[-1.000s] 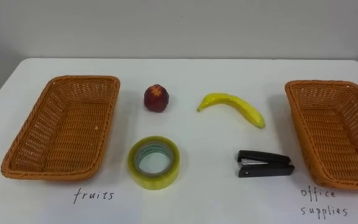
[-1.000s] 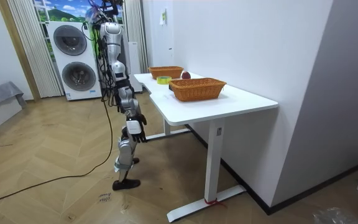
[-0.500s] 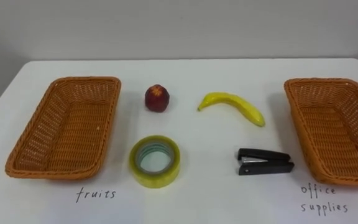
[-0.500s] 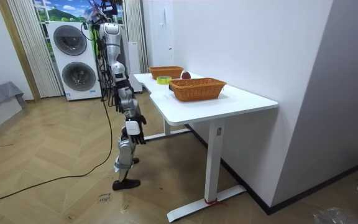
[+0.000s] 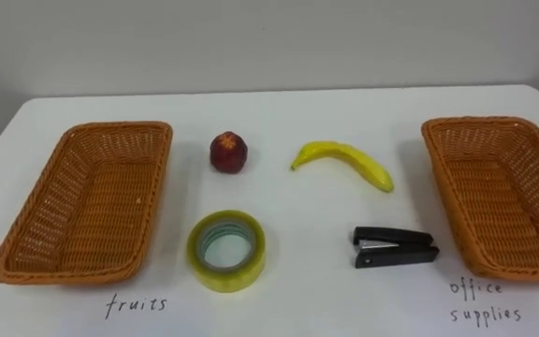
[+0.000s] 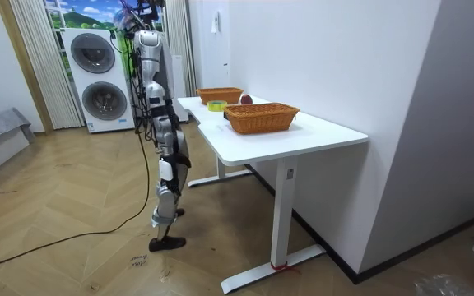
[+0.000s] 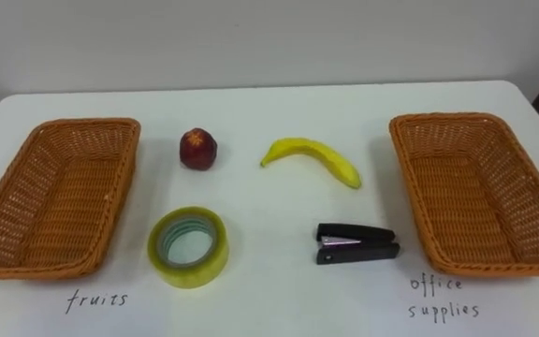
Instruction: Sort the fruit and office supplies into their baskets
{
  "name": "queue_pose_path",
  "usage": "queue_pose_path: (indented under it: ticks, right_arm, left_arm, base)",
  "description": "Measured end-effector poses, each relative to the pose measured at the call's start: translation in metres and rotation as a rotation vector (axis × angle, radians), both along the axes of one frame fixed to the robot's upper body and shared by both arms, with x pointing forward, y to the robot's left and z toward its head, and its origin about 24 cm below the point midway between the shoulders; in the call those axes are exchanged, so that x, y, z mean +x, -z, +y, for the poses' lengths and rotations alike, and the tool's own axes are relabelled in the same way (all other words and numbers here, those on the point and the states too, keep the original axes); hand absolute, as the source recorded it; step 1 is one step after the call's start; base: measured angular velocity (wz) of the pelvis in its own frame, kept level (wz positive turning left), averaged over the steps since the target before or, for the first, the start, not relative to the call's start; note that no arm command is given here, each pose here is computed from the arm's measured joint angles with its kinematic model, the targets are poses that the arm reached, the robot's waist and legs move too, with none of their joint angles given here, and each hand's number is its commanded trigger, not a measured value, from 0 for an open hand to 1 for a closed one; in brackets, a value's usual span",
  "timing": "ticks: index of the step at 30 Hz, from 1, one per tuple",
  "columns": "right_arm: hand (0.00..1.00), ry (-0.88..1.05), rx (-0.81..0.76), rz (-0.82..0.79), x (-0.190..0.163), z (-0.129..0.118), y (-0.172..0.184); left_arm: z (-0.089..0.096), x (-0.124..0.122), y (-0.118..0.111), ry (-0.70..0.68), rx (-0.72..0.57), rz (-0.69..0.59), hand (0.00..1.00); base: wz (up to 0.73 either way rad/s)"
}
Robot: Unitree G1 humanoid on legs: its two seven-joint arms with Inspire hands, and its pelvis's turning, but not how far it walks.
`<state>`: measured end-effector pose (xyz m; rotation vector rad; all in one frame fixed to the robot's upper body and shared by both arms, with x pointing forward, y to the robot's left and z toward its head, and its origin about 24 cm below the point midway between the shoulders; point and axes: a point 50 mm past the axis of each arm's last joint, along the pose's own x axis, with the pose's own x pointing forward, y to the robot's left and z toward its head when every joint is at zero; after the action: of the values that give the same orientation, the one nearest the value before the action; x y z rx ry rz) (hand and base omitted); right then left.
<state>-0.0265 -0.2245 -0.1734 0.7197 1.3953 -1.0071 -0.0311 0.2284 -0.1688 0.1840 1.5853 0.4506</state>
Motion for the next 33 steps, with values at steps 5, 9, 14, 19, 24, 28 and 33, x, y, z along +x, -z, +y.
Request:
queue_pose_path:
  ticks: [5,9,14,19,24,28,33]
  right_arm:
    - [0.0,0.517,-0.085,0.045,-0.016,-0.016,-0.006]
    - [0.0,0.663,-0.177,0.059,-0.011,-0.037,-0.015]
    - [0.0,0.658,-0.416,0.041,0.025,-0.079,-0.043]
    - [0.0,0.666,-0.731,0.002,0.06,-0.116,-0.092]
    - [0.0,0.788,-0.923,-0.049,0.084,-0.135,-0.136]
    - [0.0,0.83,-1.162,-0.11,0.097,-0.145,-0.18]
    - [0.0,0.863,-1.436,-0.312,0.107,-0.154,-0.24]
  left_arm:
    - [0.009,-0.008,-0.003,-0.053,0.049,0.002,0.0]
    - [0.02,-0.007,-0.007,-0.08,0.089,-0.023,0.0]
    - [0.031,0.006,-0.012,-0.061,0.156,-0.1,0.0]
    - [0.039,0.018,-0.015,-0.022,0.183,-0.15,0.0]
    - [0.043,0.031,-0.017,0.014,0.198,-0.206,0.0]
    - [0.043,0.04,-0.018,0.027,0.206,-0.256,0.0]
    - [0.042,0.044,-0.017,0.051,0.203,-0.258,0.0]
  base:
    - [-0.17]
    - [-0.17]
    - [-0.17]
    - [-0.08]
    - [-0.01]
    - [-0.02]
    - [0.0]
